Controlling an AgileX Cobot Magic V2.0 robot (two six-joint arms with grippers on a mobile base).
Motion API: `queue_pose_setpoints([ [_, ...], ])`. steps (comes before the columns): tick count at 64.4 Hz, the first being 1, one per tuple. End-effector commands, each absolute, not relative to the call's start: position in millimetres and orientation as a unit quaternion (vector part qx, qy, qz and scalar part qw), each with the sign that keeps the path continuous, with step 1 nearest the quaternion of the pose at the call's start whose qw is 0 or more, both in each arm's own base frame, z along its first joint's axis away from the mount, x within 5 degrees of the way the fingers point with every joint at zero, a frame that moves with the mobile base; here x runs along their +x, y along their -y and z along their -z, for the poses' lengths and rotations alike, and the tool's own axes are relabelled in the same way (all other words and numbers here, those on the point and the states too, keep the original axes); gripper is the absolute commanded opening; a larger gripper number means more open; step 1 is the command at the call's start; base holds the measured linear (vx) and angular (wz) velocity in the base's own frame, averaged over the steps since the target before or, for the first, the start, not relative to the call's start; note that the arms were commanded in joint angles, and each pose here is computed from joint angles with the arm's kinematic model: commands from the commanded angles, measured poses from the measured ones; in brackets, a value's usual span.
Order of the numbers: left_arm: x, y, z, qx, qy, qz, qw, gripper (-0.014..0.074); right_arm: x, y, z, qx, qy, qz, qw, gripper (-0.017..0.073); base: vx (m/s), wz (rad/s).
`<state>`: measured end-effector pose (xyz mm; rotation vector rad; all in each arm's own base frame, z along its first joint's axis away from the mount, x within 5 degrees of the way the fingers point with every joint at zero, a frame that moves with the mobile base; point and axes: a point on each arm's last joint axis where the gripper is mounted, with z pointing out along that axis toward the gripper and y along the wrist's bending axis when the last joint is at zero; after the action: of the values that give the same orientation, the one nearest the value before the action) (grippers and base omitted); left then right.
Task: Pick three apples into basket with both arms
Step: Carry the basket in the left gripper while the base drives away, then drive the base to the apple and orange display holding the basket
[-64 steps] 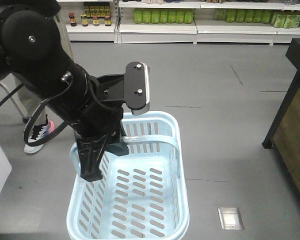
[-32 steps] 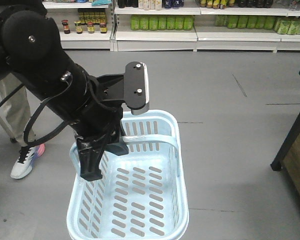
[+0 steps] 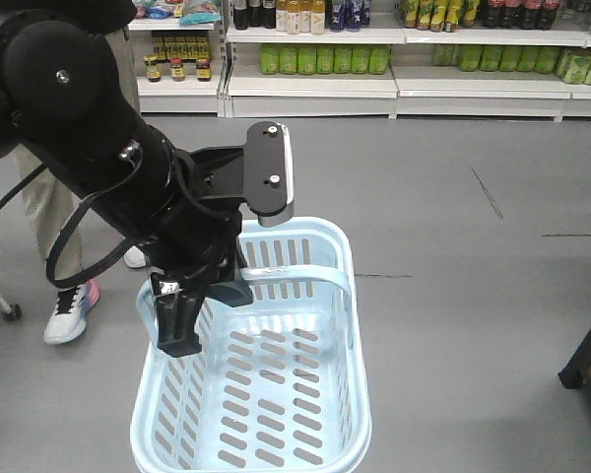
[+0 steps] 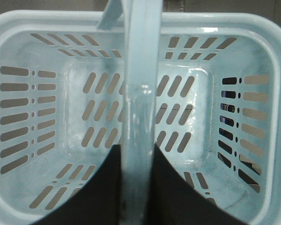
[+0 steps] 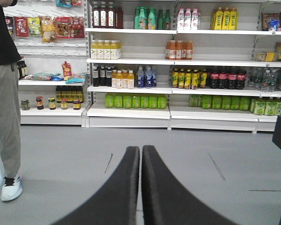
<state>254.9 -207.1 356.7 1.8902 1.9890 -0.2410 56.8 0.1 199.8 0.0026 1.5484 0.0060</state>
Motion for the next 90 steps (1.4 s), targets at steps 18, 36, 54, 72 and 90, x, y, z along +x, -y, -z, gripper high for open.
queue_pose_setpoints([
  [18, 244.8, 204.5, -381.1, 0.666, -0.700, 0.095, 0.238, -0.0006, 55.6, 0.0, -205.7, -0.001, -0.669, 0.002, 0.743, -0.0008, 0.35, -0.12],
  [36, 244.8, 204.5, -381.1, 0.666, -0.700, 0.095, 0.238, -0.0006, 55.6, 0.0, -205.7, -0.001, -0.669, 0.002, 0.743, -0.0008, 0.32, -0.39],
  [54, 244.8, 204.5, -381.1, 0.666, -0.700, 0.095, 0.238, -0.0006, 55.6, 0.0, -205.7, -0.001, -0.669, 0.002, 0.743, -0.0008, 0.28, -0.59],
  [72, 244.8, 204.5, -381.1, 0.666, -0.700, 0.095, 0.238, -0.0006, 55.6, 0.0, -205.7, -0.001, -0.669, 0.002, 0.743, -0.0008, 0.23, -0.65],
  [90, 244.8, 204.5, -381.1, 0.666, -0.700, 0.095, 0.238, -0.0006, 55.6, 0.0, -205.7, -0.001, -0.669, 0.002, 0.743, -0.0008, 0.19, -0.66],
])
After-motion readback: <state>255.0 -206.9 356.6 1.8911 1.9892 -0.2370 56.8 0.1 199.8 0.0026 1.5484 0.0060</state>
